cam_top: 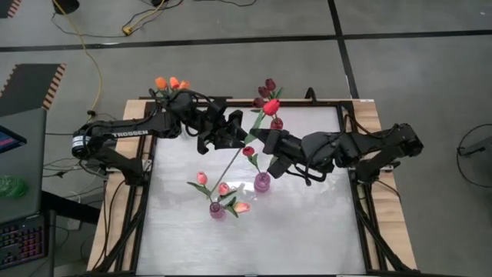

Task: Sort flowers into vase by color
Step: Put the red flower into the top purple vase

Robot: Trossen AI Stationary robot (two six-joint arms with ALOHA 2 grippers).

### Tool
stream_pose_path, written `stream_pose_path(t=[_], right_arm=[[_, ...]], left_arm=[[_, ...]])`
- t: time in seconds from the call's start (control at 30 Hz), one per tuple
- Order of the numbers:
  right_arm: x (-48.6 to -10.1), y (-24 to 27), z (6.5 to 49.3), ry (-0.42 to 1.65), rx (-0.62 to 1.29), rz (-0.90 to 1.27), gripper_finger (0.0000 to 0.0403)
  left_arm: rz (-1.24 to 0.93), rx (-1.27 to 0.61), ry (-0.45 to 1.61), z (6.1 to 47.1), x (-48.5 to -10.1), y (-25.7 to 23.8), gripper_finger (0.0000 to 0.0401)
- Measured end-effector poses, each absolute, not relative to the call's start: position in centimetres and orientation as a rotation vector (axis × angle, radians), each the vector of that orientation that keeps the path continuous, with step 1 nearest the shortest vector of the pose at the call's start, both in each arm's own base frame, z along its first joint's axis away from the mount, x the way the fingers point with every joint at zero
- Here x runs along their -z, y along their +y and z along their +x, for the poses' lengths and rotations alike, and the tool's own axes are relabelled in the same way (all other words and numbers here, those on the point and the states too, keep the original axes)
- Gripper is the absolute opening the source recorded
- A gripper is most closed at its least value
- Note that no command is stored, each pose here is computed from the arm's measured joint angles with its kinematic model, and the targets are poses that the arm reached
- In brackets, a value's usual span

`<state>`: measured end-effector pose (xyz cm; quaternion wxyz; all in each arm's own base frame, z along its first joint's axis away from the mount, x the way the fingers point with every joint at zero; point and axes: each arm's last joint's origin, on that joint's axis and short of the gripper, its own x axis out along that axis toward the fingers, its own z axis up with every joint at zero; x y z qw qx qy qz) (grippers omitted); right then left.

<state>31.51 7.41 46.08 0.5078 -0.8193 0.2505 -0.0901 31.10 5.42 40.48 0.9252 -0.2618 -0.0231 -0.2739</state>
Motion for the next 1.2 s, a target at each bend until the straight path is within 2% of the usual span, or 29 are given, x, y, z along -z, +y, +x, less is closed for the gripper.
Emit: stream_pose_path(t=[0.6, 0.73, 1.07, 1.2], right_arm=[[-46.12, 6.56, 31.79, 0.586, 0.209, -1.969, 0.0034], [-46.13, 6.54, 31.78, 0.586, 0.21, -1.969, 0.0034], [-46.19, 6.55, 31.76, 0.583, 0.213, -1.968, 0.0046], [-46.19, 6.55, 31.76, 0.583, 0.213, -1.968, 0.0047]], left_arm=[[-0.554, 0.549, -0.05, 31.19, -40.48, 5.14, 0.0148], [-0.557, 0.525, -0.059, 31.23, -40.48, 5.21, 0.0123], [-0.567, 0.489, -0.067, 31.33, -40.38, 5.32, 0.0021], [-0.568, 0.488, -0.065, 31.36, -40.33, 5.33, 0.0006]])
